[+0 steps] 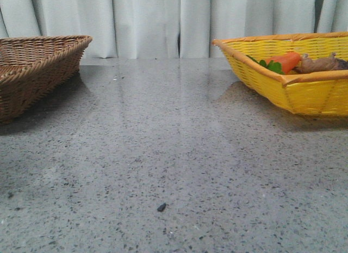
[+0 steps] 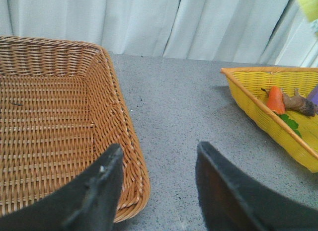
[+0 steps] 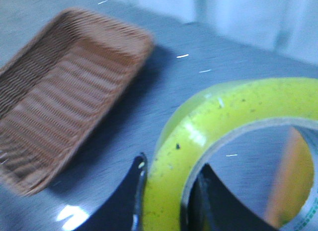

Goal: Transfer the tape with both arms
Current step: 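Lift the tape roll out and set it on the table between baskets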

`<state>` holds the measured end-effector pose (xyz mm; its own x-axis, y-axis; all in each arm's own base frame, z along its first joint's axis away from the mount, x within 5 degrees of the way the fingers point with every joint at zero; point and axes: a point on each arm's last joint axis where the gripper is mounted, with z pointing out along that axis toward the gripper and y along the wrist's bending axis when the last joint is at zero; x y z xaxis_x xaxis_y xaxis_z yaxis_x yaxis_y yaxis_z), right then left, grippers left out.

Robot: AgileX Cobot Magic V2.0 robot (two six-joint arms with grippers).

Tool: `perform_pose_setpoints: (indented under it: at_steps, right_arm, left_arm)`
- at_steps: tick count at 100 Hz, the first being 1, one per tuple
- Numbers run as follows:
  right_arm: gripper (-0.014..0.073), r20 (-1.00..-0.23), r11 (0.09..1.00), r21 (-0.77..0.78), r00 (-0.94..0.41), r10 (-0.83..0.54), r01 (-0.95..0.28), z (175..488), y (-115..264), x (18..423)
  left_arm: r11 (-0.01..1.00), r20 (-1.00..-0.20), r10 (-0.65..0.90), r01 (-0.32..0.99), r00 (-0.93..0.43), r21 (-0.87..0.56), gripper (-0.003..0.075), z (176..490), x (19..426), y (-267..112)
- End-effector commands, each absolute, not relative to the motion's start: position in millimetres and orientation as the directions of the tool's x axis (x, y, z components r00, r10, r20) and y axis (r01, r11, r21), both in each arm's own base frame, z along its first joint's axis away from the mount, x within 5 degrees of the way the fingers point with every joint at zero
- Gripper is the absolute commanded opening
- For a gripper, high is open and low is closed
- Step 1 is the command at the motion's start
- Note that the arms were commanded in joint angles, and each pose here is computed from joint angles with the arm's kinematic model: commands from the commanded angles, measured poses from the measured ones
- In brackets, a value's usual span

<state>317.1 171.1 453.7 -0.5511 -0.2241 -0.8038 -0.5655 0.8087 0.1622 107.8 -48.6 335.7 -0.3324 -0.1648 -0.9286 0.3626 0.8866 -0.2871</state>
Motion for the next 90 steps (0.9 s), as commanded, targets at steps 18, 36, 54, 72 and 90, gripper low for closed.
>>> perform_pose_setpoints:
  at_steps: [18,36,54,72,90]
  right_arm:
    - [-0.0055,-0.726,0.756,0.089,-0.562,-0.397,-0.648,392.4,241.6,338.8]
    - [0.0006,-0.655,0.790,0.064,-0.623,-0.428,-0.610,353.6,249.8,360.0]
    - [0.0370,-0.651,0.791,0.049,-0.620,-0.438,-0.610,354.5,248.1,359.4]
    - [0.0476,-0.684,0.785,0.055,-0.596,-0.420,-0.617,387.7,236.2,339.7]
    - [0.0130,-0.732,0.772,0.056,-0.552,-0.399,-0.633,453.1,201.1,284.1]
  left_arm:
    - [0.876,-0.938,-0.205,0.374,-0.278,-0.303,0.0315,350.7,108.9,-49.1]
    - [0.874,-0.929,-0.183,0.379,-0.322,-0.304,0.0315,346.6,107.4,-50.5]
    - [0.874,-0.927,-0.180,0.380,-0.329,-0.304,0.0315,346.0,107.1,-50.7]
    - [0.881,-0.944,-0.160,0.389,-0.289,-0.268,0.0315,348.4,108.0,-50.0]
    - [0.880,-0.950,-0.163,0.397,-0.266,-0.262,0.0313,367.6,116.4,-52.8]
